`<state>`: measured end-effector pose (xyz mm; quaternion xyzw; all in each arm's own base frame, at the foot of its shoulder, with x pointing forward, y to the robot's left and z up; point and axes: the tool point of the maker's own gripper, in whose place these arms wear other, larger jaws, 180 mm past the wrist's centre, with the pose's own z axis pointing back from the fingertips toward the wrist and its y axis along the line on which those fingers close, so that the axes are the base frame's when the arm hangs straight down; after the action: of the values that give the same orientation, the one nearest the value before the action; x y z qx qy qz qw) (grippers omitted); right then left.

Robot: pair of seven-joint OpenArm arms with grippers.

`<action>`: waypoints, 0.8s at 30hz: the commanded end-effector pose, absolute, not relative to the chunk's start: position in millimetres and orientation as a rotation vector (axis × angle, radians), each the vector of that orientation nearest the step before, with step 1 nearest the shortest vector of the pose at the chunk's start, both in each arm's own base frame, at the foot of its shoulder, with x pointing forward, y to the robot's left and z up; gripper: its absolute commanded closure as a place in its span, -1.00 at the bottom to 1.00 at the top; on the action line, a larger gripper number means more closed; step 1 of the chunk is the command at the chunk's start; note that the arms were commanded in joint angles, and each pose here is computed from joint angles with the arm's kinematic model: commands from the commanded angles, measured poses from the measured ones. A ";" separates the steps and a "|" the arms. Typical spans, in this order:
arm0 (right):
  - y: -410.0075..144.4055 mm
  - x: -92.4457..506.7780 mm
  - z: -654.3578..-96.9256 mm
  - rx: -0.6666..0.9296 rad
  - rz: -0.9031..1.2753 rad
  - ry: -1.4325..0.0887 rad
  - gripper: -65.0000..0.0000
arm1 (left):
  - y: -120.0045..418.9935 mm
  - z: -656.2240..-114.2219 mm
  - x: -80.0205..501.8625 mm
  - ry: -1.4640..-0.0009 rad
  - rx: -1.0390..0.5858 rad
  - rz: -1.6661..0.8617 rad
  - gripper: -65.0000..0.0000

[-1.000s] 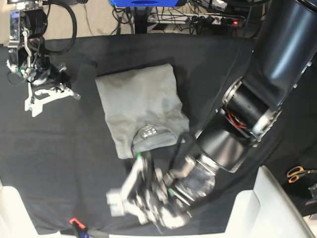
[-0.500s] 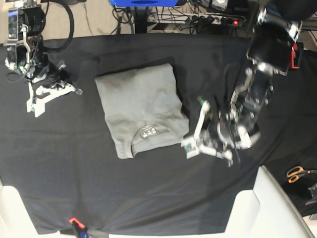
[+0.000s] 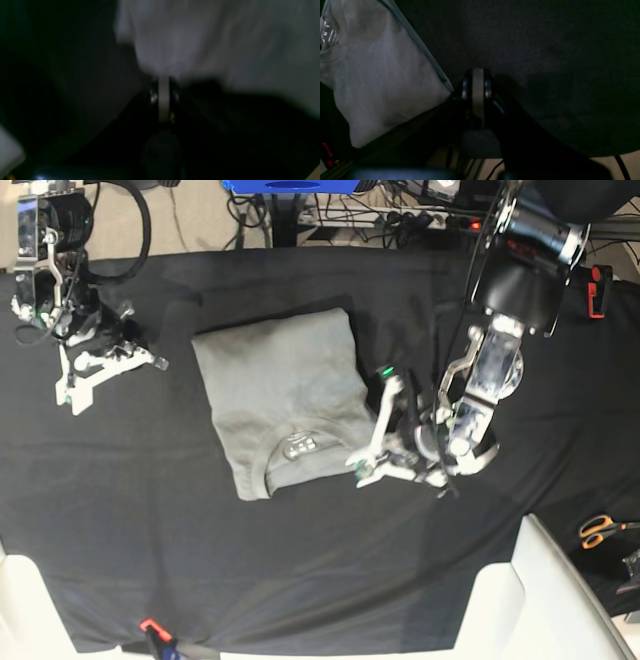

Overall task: Fold the T-shirt properly
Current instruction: 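Release the collar and press the shirt's collar side square with the left gripper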

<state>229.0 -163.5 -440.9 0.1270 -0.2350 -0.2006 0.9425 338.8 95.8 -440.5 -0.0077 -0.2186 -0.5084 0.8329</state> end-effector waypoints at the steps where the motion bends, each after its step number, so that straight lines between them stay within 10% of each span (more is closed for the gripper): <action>1: -167.8 237.7 -432.0 0.256 -0.400 -0.521 0.98 | 101.0 -435.0 350.1 -0.474 0.009 -1.068 1.00; 24: -172.0 240.6 -429.8 0.249 -0.401 -0.530 0.98 | 42.8 -466.2 373.8 -0.461 -0.175 -1.095 1.00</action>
<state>230.8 -167.9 -439.6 0.1233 -0.2382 -0.2016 0.9420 357.6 53.0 -481.9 -0.0780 -0.1896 -0.5142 0.8328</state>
